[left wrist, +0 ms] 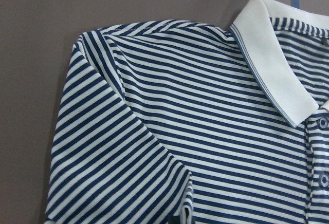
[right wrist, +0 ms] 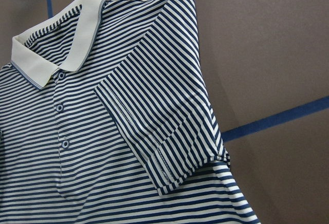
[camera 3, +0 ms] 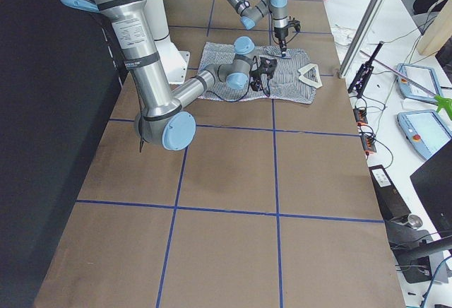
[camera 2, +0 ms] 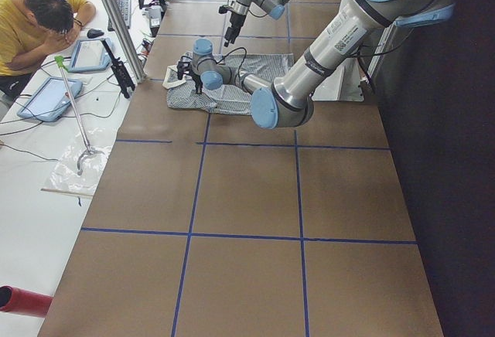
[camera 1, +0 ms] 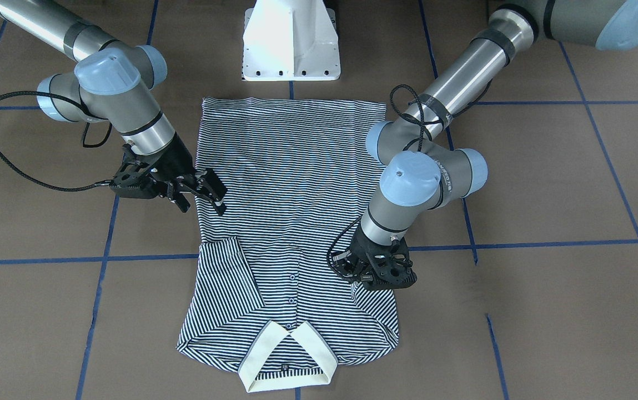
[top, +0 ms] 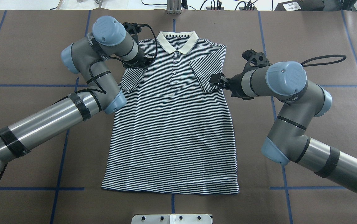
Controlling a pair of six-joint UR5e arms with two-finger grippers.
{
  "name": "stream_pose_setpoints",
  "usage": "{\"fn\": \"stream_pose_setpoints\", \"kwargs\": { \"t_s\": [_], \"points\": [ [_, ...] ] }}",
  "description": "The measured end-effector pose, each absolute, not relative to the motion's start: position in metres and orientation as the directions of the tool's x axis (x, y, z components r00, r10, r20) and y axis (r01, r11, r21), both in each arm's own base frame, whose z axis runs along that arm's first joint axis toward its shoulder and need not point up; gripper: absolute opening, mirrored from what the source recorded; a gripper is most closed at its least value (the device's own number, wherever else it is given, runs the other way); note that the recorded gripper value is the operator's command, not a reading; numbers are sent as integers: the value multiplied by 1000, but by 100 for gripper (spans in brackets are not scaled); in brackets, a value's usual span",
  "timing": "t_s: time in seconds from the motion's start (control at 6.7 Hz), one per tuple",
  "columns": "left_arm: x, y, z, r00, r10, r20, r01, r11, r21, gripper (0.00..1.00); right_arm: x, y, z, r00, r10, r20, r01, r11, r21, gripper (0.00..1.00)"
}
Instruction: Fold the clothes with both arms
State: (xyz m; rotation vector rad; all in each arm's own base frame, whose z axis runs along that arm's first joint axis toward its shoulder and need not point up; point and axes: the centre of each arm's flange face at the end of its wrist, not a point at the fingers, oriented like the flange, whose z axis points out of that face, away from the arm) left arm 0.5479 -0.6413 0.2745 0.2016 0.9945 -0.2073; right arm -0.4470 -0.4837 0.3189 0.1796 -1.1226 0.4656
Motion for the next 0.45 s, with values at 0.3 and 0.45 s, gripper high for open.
{"fn": "stream_pose_setpoints", "kwargs": {
  "t_s": [0.3,0.45],
  "points": [
    [541,-633,259,498,-73,-864,279,957,80,73,-446,-475,317,346,266,900,-439,893,-96,100],
    [530,-611,256,470,-48,-881,273,958,93,73,-452,-449,316,337,276,900,-424,898,-117,100]
  ]
}}
